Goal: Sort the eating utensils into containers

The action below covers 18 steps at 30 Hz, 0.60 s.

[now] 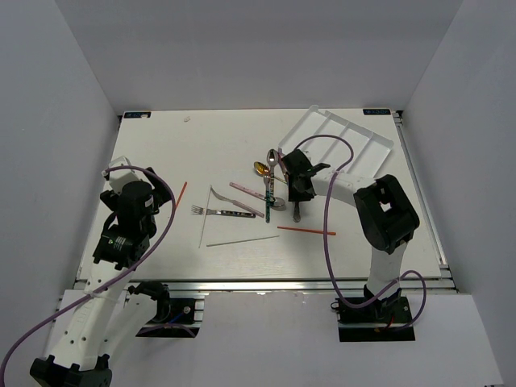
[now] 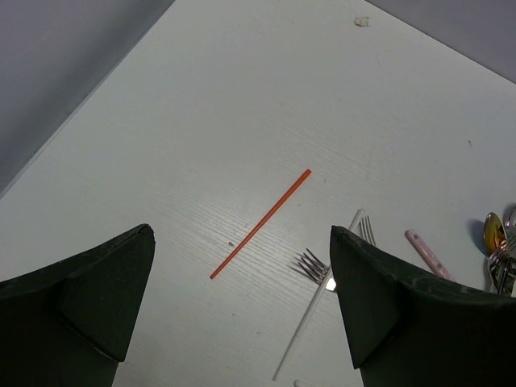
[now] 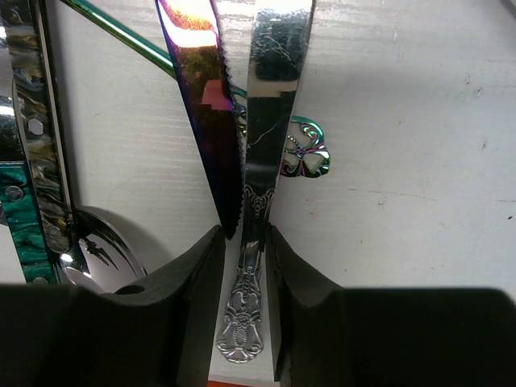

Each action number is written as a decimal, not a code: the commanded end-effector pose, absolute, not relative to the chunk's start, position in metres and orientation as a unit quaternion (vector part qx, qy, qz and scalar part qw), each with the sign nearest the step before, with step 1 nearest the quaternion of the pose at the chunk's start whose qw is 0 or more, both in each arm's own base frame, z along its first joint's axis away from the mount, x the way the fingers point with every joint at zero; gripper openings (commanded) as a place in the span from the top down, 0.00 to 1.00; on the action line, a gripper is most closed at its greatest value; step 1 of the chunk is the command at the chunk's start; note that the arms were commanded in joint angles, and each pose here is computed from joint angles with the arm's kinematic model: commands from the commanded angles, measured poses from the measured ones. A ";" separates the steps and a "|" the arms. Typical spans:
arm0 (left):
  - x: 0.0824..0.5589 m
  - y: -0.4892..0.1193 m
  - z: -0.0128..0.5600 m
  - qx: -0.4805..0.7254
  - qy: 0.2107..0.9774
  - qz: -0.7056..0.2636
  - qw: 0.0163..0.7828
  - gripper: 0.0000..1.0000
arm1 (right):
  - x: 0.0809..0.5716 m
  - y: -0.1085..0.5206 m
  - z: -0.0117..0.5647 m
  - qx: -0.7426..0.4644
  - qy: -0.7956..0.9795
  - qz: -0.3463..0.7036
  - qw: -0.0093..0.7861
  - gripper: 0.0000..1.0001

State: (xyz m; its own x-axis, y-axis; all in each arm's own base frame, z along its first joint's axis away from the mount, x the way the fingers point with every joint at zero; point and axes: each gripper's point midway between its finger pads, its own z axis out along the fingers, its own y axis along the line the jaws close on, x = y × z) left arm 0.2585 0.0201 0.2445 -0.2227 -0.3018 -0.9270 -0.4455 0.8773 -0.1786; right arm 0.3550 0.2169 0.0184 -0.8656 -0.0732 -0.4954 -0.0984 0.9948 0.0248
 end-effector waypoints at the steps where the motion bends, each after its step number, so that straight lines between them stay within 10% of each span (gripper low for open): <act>1: 0.261 0.020 0.252 -0.240 0.772 0.055 0.586 0.02 | 0.351 0.213 0.007 -0.046 0.967 0.014 0.250 0.68; 18: 0.260 0.020 0.252 -0.240 0.771 0.053 0.587 0.02 | 0.344 0.198 -0.005 -0.038 0.971 -0.020 0.235 0.93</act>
State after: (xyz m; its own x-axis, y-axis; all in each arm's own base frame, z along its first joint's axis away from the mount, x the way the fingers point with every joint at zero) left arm 0.2585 0.0196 0.2449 -0.2218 -0.3029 -0.9268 -0.4427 0.8782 -0.1810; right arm 0.3565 0.2165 0.0180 -0.8590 -0.0680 -0.5074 -0.0861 0.9962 0.0123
